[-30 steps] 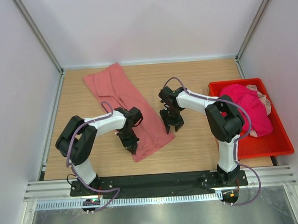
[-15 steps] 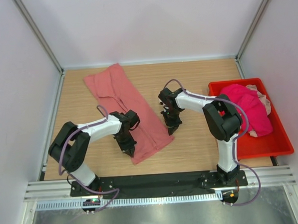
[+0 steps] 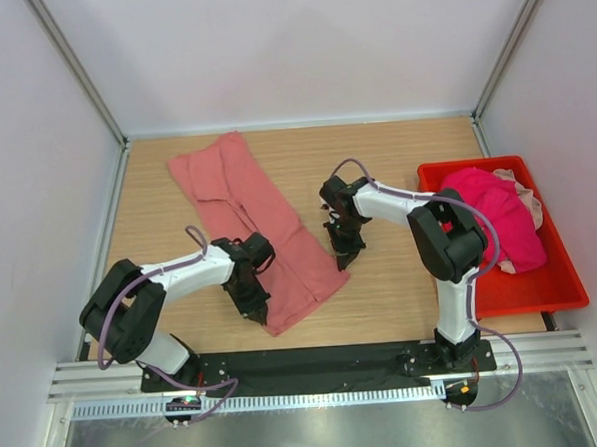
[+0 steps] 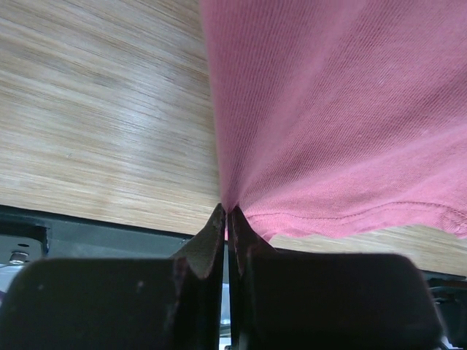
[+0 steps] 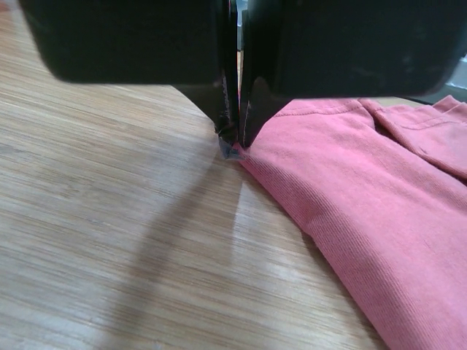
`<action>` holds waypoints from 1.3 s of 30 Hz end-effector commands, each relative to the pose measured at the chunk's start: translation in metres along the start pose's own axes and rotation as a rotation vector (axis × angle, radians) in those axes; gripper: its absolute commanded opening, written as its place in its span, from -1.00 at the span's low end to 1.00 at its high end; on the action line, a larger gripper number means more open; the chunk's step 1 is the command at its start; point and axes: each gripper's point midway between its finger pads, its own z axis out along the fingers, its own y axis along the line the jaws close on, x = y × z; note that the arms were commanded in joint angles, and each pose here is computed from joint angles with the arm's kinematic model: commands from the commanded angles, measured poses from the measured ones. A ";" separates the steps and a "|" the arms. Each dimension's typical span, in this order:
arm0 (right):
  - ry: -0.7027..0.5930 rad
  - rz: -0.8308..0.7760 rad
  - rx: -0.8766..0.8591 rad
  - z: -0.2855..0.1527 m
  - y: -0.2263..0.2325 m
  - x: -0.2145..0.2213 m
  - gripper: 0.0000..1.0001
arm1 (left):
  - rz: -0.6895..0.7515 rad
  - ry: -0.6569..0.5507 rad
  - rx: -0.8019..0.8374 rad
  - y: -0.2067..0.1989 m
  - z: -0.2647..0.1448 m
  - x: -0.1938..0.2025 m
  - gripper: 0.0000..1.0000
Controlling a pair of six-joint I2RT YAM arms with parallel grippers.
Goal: Fold and stack the t-shirts
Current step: Fold the tshirt
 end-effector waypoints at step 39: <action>-0.105 -0.070 -0.174 -0.062 0.057 -0.024 -0.14 | -0.023 -0.285 0.325 -0.078 -0.097 -0.262 -0.84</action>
